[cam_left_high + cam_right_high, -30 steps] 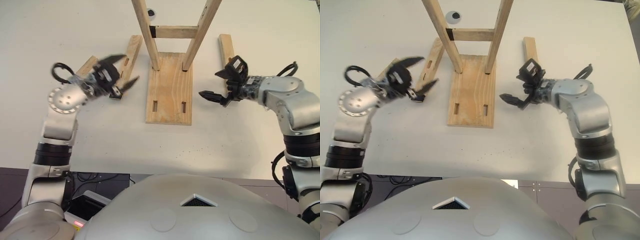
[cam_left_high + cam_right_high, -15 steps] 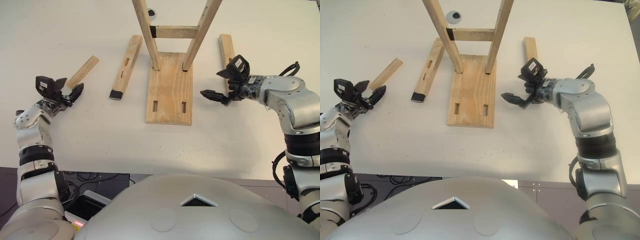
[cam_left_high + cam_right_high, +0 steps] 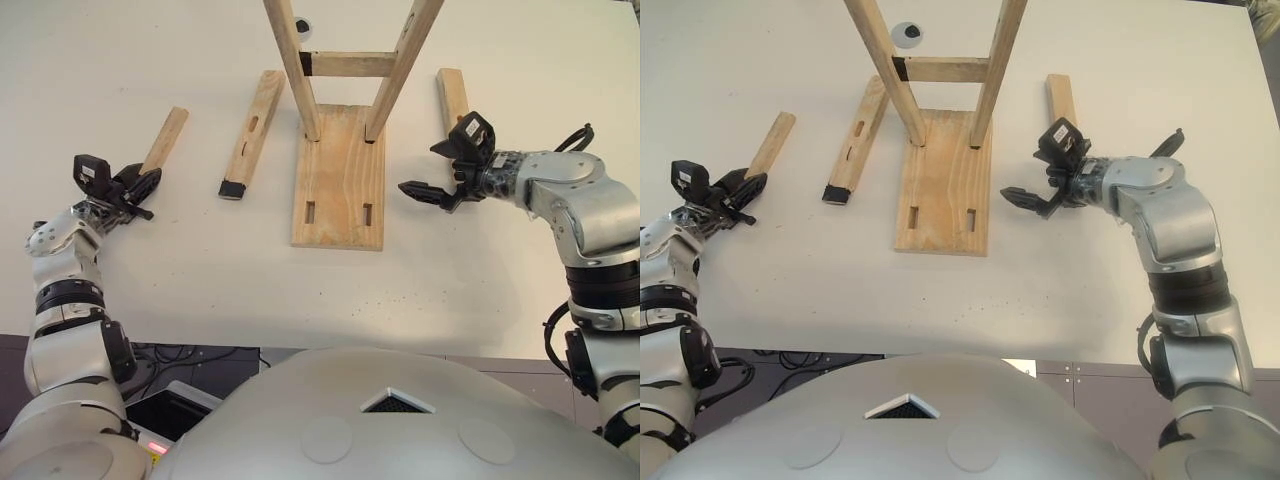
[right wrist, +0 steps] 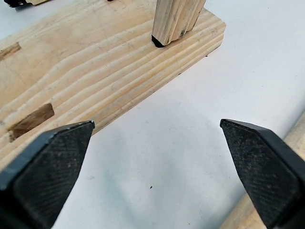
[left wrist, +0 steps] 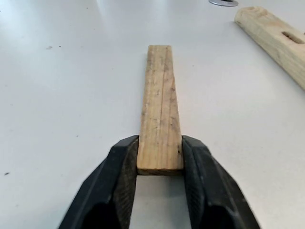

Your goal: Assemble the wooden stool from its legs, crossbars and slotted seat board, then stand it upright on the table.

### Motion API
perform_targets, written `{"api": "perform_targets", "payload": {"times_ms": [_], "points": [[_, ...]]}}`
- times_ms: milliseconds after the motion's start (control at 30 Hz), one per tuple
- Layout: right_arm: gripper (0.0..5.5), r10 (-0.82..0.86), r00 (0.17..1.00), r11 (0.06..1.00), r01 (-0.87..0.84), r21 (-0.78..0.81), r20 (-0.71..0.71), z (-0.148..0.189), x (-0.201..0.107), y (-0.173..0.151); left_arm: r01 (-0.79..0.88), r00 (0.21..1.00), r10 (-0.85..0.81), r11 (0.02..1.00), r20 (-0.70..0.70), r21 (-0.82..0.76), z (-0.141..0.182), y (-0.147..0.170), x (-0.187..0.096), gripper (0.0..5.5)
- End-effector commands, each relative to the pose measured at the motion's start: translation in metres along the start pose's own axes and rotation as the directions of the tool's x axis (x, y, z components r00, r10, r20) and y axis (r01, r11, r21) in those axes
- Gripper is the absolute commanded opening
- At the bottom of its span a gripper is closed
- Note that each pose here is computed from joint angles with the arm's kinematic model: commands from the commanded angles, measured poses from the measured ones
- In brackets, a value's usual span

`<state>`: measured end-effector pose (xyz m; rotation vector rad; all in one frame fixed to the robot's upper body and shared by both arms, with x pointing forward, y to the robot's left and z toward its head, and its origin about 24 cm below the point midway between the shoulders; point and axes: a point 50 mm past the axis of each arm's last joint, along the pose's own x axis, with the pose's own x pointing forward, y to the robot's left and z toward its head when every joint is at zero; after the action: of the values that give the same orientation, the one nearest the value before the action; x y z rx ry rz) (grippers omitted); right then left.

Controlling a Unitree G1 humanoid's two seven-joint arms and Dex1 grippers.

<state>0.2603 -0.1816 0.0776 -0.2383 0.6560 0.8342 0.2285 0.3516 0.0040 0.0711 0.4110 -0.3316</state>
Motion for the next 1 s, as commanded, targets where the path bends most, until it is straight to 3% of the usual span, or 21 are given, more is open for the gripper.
{"api": "perform_targets", "payload": {"times_ms": [33,100,167,267,567,1000], "points": [[4.87,0.046,0.971,0.996,-0.063,0.065,0.233,0.032,-0.014,-0.003,0.006,0.902,-0.011,1.000,0.432,0.014,0.077,-0.009,0.012,1.24],[4.87,0.189,0.849,0.956,-0.275,0.106,0.493,0.063,-0.038,0.005,0.047,0.740,-0.123,0.990,0.661,0.132,0.150,-0.039,0.010,1.24],[4.87,0.291,0.699,0.898,-0.435,0.065,0.654,0.088,-0.056,0.013,0.075,0.618,-0.249,0.963,0.746,0.259,0.197,-0.080,0.004,1.24],[4.68,0.274,0.548,0.856,-0.513,0.059,0.790,0.118,-0.064,0.015,0.108,0.534,-0.385,0.914,0.753,0.391,0.225,-0.127,0.001,1.24],[3.30,0.111,0.417,0.834,-0.533,0.144,0.902,0.170,-0.057,0.034,0.275,0.515,-0.498,0.867,0.698,0.416,0.207,-0.216,0.017,1.24],[0.83,0.040,0.391,0.818,-0.541,0.194,0.919,0.180,-0.064,0.030,0.268,0.535,-0.485,0.874,0.691,0.406,0.204,-0.221,0.020,1.24]]}}
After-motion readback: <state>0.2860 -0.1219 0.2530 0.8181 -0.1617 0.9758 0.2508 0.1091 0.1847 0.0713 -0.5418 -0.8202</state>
